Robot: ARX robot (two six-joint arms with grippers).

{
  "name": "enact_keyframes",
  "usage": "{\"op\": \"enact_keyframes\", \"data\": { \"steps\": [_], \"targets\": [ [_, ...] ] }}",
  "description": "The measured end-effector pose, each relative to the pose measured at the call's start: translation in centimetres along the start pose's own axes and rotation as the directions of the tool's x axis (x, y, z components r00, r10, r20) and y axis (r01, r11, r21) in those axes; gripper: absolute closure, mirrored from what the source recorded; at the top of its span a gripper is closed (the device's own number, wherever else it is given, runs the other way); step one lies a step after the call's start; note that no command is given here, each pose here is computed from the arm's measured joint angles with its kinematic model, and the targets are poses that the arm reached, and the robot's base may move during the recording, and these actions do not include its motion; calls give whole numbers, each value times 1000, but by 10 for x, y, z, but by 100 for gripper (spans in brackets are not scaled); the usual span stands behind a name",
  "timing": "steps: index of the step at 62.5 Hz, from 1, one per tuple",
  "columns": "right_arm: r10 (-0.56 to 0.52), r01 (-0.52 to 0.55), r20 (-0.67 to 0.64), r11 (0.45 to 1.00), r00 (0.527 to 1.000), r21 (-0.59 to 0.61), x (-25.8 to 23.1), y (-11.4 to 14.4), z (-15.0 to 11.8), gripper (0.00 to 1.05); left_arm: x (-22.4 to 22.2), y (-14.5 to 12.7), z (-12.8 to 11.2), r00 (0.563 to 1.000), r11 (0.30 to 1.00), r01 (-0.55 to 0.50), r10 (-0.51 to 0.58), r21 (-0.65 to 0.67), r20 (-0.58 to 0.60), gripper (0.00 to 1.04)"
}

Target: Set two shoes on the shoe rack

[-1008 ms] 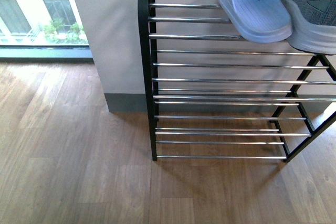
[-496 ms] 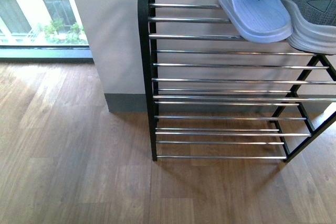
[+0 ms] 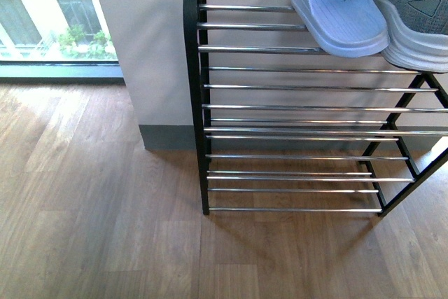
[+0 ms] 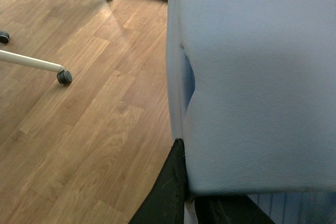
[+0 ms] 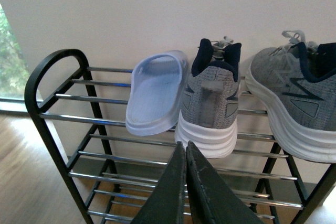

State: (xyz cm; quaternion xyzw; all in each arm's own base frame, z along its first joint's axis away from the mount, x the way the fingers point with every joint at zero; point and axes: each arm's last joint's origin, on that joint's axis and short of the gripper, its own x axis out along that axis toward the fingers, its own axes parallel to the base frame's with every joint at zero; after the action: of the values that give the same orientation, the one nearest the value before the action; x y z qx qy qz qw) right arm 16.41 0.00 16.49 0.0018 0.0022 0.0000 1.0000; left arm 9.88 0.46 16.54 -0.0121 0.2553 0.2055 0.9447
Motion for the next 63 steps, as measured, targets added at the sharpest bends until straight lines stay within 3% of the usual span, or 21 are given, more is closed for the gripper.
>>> {"op": "enact_keyframes", "data": {
  "steps": [63],
  "targets": [
    [0, 0, 24, 1000, 1000, 0, -45, 0, 8, 103, 0, 0, 0, 1000, 1000, 0, 0, 0, 0, 103]
  ]
}}
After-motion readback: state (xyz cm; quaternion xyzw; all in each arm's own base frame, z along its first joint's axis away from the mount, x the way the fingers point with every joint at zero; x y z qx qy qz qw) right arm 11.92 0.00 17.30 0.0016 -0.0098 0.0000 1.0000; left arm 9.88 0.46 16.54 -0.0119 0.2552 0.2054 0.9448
